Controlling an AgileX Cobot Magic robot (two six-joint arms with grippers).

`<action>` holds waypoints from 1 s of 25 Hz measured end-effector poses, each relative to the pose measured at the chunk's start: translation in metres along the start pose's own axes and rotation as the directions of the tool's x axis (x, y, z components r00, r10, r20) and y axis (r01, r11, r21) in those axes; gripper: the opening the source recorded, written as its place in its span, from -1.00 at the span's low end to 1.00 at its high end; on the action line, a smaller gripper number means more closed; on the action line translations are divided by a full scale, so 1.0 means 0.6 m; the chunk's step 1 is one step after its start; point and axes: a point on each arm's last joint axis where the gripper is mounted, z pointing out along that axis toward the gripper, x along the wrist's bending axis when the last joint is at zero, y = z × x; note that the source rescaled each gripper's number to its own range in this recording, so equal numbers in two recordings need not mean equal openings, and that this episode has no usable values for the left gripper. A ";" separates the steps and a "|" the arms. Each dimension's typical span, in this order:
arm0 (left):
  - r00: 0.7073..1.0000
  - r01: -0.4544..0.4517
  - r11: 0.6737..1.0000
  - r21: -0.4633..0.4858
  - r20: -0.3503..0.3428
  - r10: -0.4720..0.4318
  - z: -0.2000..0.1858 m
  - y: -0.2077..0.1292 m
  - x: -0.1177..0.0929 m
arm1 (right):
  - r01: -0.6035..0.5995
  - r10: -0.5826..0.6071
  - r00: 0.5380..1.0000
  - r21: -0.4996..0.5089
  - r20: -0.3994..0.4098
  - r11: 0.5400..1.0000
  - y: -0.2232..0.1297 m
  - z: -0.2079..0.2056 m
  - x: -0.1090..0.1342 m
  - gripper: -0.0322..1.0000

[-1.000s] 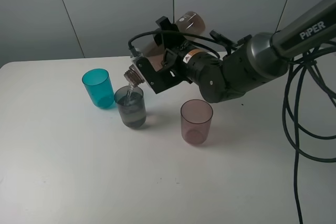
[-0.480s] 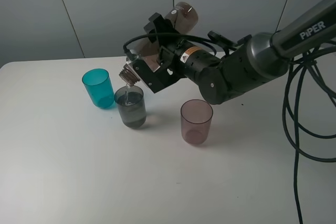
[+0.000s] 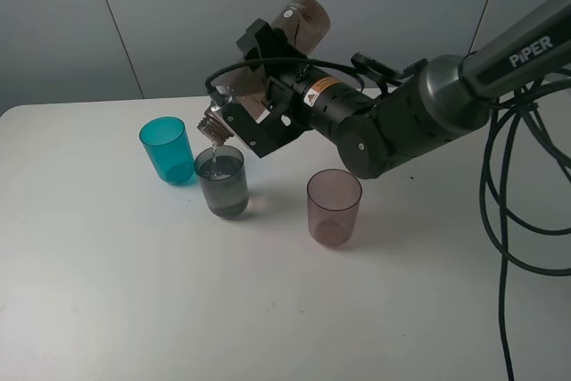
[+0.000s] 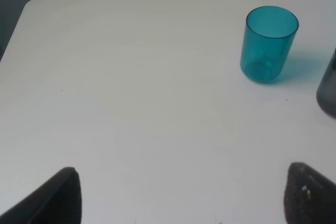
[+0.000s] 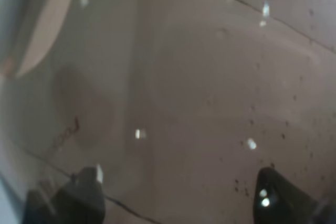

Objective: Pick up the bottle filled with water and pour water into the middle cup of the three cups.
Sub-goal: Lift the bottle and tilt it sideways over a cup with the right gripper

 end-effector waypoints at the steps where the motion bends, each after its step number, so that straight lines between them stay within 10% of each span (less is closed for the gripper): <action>1: 1.000 0.000 1.000 0.000 0.000 0.000 0.000 0.000 0.000 | 0.000 0.000 1.000 0.000 0.000 1.000 0.000 0.000 0.000 -0.94; 12: 1.000 0.000 1.000 0.000 0.000 0.000 0.000 0.000 0.000 | -0.198 0.198 0.979 -0.003 -0.058 0.980 0.002 0.000 0.008 -0.94; 25: 1.000 0.000 1.000 0.000 0.000 0.000 0.000 0.000 0.000 | -0.664 0.666 0.727 0.073 -0.168 0.744 0.007 -0.002 0.023 -0.94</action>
